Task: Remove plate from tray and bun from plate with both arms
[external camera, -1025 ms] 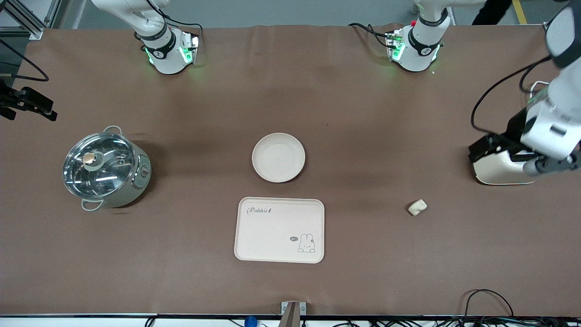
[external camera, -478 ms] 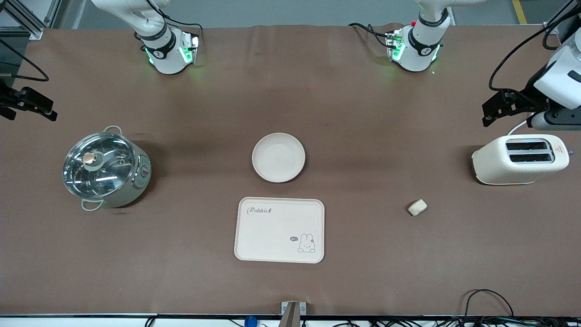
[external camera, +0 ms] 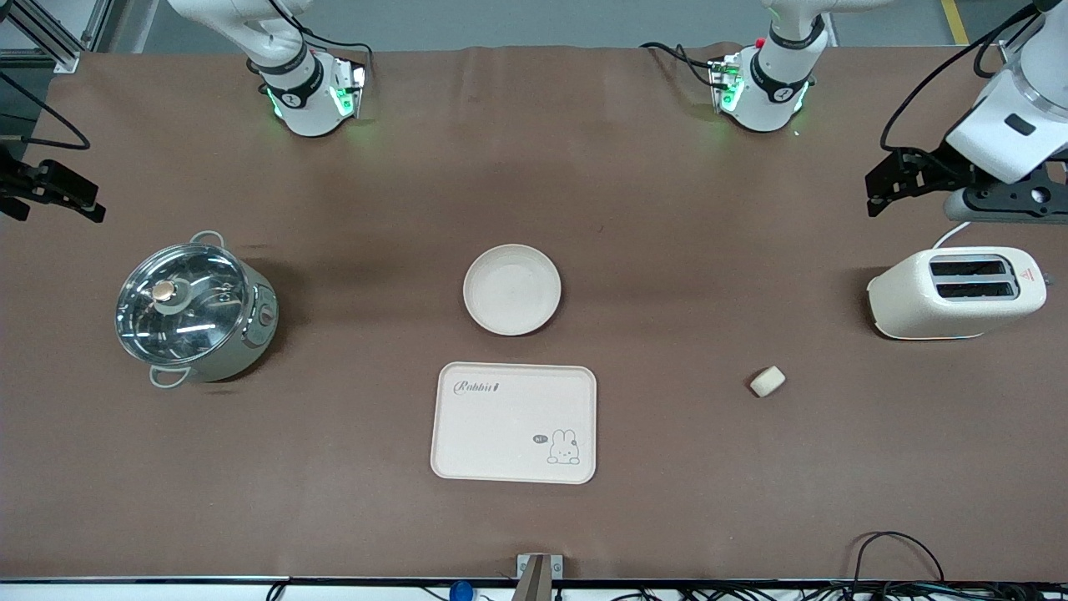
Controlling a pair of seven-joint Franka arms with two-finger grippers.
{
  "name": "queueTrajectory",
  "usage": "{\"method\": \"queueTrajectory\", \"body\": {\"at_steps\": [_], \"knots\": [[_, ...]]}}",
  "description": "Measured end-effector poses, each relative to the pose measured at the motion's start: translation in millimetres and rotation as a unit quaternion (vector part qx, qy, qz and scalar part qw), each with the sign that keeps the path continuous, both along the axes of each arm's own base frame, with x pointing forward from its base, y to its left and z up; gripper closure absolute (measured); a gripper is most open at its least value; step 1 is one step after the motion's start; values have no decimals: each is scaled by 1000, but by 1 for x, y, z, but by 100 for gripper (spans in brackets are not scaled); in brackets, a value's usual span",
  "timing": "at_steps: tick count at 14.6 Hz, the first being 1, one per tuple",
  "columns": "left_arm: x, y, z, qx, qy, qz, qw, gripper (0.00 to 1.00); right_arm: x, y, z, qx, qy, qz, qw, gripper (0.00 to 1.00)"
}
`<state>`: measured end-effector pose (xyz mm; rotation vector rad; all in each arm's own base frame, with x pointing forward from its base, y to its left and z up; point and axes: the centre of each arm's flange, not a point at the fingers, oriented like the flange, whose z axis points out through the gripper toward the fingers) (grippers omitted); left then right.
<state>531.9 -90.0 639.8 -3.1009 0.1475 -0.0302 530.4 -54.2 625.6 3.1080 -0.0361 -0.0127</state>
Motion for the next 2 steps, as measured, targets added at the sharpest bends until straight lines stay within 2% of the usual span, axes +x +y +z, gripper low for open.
{"method": "queueTrajectory", "body": {"at_steps": [2], "knots": [[-7, 3, 5, 2, 3, 3, 1000, 0, 0, 0, 0, 0, 0, 0, 1000, 0]]}}
